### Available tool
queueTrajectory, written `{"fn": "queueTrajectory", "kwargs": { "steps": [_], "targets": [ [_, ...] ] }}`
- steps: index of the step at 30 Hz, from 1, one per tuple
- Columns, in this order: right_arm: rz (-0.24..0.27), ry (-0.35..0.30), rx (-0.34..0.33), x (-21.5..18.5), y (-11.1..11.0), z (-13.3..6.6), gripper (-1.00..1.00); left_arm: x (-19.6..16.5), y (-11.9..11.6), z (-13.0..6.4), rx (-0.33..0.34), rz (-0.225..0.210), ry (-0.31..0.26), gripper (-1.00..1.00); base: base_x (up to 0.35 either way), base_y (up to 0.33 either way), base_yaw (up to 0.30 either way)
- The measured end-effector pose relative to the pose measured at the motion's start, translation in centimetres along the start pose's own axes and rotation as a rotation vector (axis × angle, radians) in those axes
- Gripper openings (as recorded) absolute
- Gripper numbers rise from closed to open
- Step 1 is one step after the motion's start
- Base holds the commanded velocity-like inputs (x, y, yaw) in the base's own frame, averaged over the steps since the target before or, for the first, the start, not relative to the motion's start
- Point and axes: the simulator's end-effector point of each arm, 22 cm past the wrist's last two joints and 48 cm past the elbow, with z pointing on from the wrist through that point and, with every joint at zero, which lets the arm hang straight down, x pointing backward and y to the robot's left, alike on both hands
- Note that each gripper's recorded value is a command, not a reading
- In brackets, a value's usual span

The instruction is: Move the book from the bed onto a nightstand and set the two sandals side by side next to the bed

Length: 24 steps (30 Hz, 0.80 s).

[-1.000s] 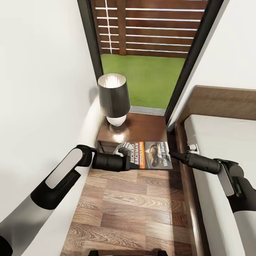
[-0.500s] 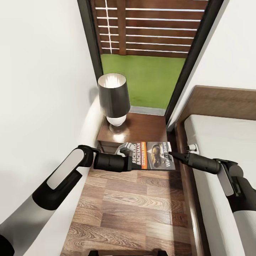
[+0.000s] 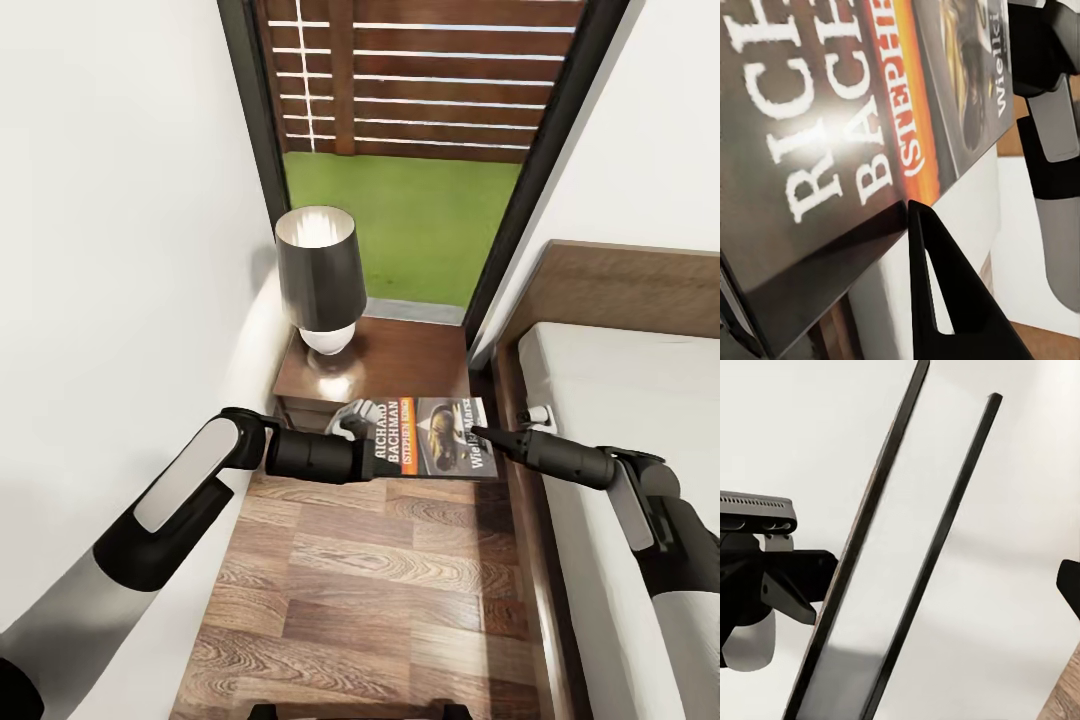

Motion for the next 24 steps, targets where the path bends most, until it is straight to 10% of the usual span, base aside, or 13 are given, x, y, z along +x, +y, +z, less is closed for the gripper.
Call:
{"fn": "queueTrajectory", "kwargs": {
  "steps": [24],
  "targets": [
    [0.011,0.025,-0.029,1.2,0.5,1.9,1.0,-0.7,-1.3,0.7,0.009,0.028,-0.013,-1.0,0.0,0.0,0.0]
  ]
}}
